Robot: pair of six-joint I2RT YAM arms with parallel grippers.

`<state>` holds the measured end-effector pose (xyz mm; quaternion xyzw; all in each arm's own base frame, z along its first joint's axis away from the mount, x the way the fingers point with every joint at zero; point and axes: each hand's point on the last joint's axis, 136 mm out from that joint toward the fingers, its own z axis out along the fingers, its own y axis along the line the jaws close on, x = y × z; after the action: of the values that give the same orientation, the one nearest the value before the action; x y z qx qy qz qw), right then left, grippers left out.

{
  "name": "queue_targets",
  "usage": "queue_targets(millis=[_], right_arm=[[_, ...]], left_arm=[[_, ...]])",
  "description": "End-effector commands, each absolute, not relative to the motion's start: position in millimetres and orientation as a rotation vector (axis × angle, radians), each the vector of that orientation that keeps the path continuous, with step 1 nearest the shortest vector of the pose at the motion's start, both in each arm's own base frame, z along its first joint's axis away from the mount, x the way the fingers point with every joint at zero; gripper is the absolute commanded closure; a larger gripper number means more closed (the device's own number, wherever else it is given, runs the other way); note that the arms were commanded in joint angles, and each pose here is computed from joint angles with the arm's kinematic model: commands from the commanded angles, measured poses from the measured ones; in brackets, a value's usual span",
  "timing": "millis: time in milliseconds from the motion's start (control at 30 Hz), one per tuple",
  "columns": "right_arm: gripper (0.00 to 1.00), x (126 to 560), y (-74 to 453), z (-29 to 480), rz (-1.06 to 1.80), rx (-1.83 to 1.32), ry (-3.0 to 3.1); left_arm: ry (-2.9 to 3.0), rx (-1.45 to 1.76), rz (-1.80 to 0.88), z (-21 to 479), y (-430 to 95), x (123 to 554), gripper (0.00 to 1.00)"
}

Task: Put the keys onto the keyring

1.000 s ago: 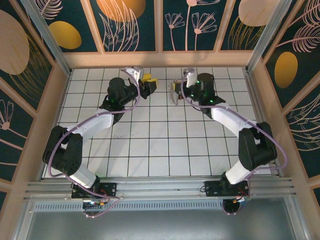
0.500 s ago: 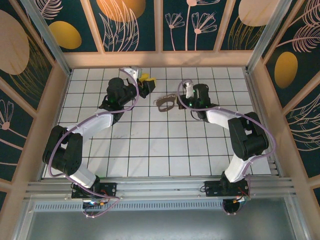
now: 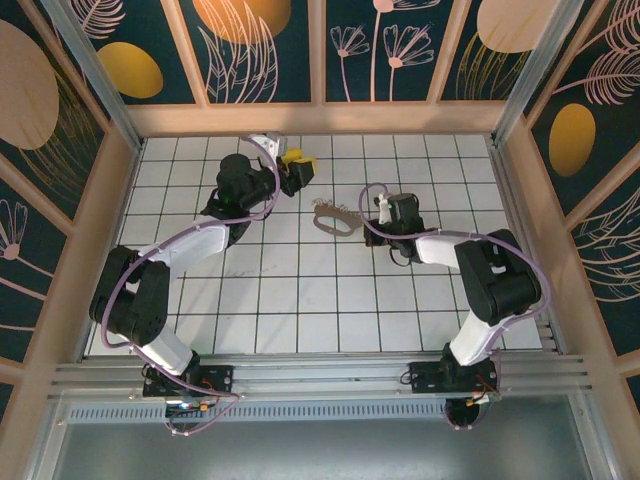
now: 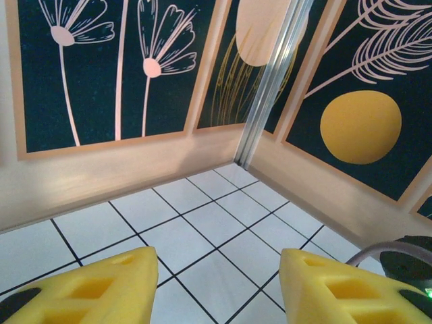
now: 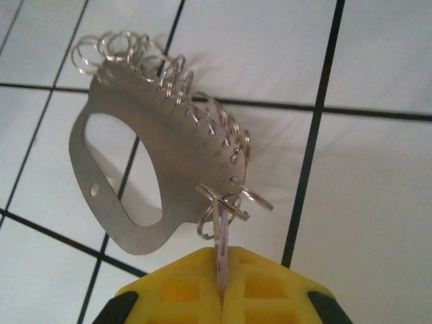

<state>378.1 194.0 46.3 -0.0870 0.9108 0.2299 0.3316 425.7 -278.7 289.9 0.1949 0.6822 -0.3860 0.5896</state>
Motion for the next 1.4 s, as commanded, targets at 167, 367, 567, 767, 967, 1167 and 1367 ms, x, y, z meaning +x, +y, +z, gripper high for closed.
queue_targets(millis=[167,367,567,767,967,1167,1367], right_arm=[[0.99,335.9,196.8,33.5,0.624,-0.241,2.483],[0.47,309.5,183.3,85.1,0.673,-0.156,2.366],[0.11,315.9,159.6,144.1,0.652,-0.069,2.227],[0.01,338.4,120.2,192.7,0.532,0.095,2.070],[0.01,365.6,59.8,226.3,0.336,0.301,1.917],[0.01,375.0,10.3,213.5,0.200,0.463,1.777],[0.01,373.6,-9.1,183.3,0.069,0.436,1.760]], left_arm=[[1.532,0.475,-0.935,305.1,-285.1,430.1,0.48],[1.511,0.496,-0.978,311.3,-289.6,425.7,0.42],[1.444,0.478,-1.013,340.5,-285.2,413.7,0.03],[1.452,0.356,-0.886,353.0,-253.9,405.9,0.01],[1.477,0.153,-0.569,337.9,-189.2,397.4,0.01],[1.454,0.072,-0.231,313.2,-125.2,369.1,0.01],[1.482,-0.117,0.005,264.9,-48.6,350.6,0.01]])
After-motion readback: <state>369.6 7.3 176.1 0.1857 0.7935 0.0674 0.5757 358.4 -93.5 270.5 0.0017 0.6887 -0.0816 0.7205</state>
